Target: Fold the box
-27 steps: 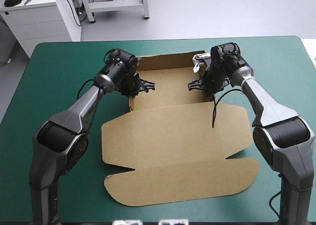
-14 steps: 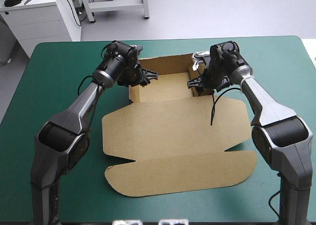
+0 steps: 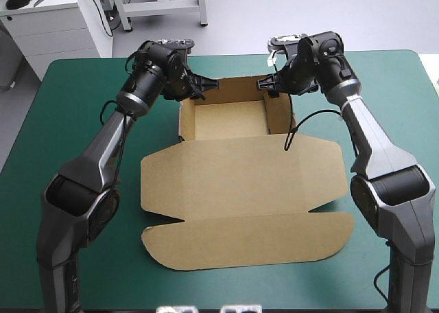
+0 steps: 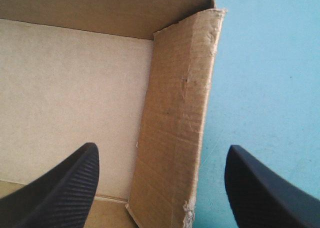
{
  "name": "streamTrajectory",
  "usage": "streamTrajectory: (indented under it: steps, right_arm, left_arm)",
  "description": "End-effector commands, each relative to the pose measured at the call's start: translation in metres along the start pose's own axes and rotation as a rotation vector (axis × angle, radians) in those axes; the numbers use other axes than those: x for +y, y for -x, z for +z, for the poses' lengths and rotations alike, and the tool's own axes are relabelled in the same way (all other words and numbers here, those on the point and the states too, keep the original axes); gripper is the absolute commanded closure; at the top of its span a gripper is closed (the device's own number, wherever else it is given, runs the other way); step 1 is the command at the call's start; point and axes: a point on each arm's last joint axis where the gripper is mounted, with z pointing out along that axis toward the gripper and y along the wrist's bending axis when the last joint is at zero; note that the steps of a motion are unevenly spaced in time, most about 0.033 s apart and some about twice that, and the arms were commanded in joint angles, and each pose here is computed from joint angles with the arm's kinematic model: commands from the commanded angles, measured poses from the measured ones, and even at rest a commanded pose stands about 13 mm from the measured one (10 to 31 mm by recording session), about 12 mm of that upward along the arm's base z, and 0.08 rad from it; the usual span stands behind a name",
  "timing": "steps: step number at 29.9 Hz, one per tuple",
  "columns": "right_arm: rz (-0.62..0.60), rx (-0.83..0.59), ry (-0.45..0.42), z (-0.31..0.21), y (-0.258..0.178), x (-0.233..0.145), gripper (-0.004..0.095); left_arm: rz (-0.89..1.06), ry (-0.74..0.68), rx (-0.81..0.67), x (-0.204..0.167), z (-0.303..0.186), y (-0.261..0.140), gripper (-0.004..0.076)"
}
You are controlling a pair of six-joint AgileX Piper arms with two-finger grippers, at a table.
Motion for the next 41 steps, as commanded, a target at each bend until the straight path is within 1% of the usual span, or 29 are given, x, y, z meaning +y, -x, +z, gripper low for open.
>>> streamTrajectory:
  steps: [1, 2, 3, 7, 9, 12, 15, 18, 22, 28, 30, 39, 41]
  right_arm:
    - [-0.007, -0.117, -0.008, -0.054, 0.006, -0.001, 0.0247]
    - [-0.010, -0.123, -0.016, -0.056, 0.006, -0.002, 0.0247]
    - [-0.007, -0.129, -0.018, -0.059, 0.006, -0.002, 0.0247]
    - [0.007, -0.128, -0.015, -0.060, 0.005, -0.002, 0.0247]
    - [0.009, -0.127, -0.008, -0.060, 0.005, -0.001, 0.0247]
    - [0.012, -0.125, -0.003, -0.059, 0.005, -0.001, 0.0247]
    - [0.010, -0.120, 0.001, -0.057, 0.005, 0.000, 0.0247]
    - [0.005, -0.117, 0.007, -0.056, 0.005, 0.000, 0.0247]
    - [-0.013, -0.077, -0.014, -0.045, 0.000, -0.002, 0.0247]
    - [-0.035, 0.091, -0.047, -0.001, -0.026, -0.006, 0.0247]
    - [-0.041, 0.123, -0.050, 0.011, -0.032, -0.007, 0.0247]
    - [-0.037, 0.206, -0.035, 0.045, -0.040, -0.006, 0.0249]
    - [-0.037, 0.218, -0.036, 0.050, -0.041, -0.006, 0.0279]
  left_arm:
    - [0.017, -0.023, -0.129, 0.005, -0.082, 0.003, 0.0645]
    - [0.023, -0.030, -0.147, 0.006, -0.092, 0.003, 0.0700]
    - [0.038, -0.039, -0.170, 0.007, -0.104, 0.002, 0.0729]
    - [0.056, -0.074, -0.248, 0.012, -0.147, -0.003, 0.0732]
    - [0.048, -0.119, -0.277, 0.013, -0.170, -0.010, 0.0732]
    - [0.084, -0.184, -0.290, 0.013, -0.194, -0.022, 0.0732]
    - [0.117, -0.185, -0.284, 0.019, -0.208, -0.038, 0.0732]
    - [0.121, -0.158, -0.259, 0.028, -0.214, -0.058, 0.0732]
    - [0.123, -0.172, -0.239, 0.037, -0.221, -0.087, 0.0732]
    - [0.119, -0.232, -0.282, 0.051, -0.228, -0.136, 0.0732]
    - [0.112, -0.247, -0.303, 0.056, -0.230, -0.153, 0.0732]
    - [0.134, -0.252, -0.366, 0.080, -0.216, -0.223, 0.0732]
    - [0.130, -0.253, -0.377, 0.084, -0.209, -0.236, 0.0732]
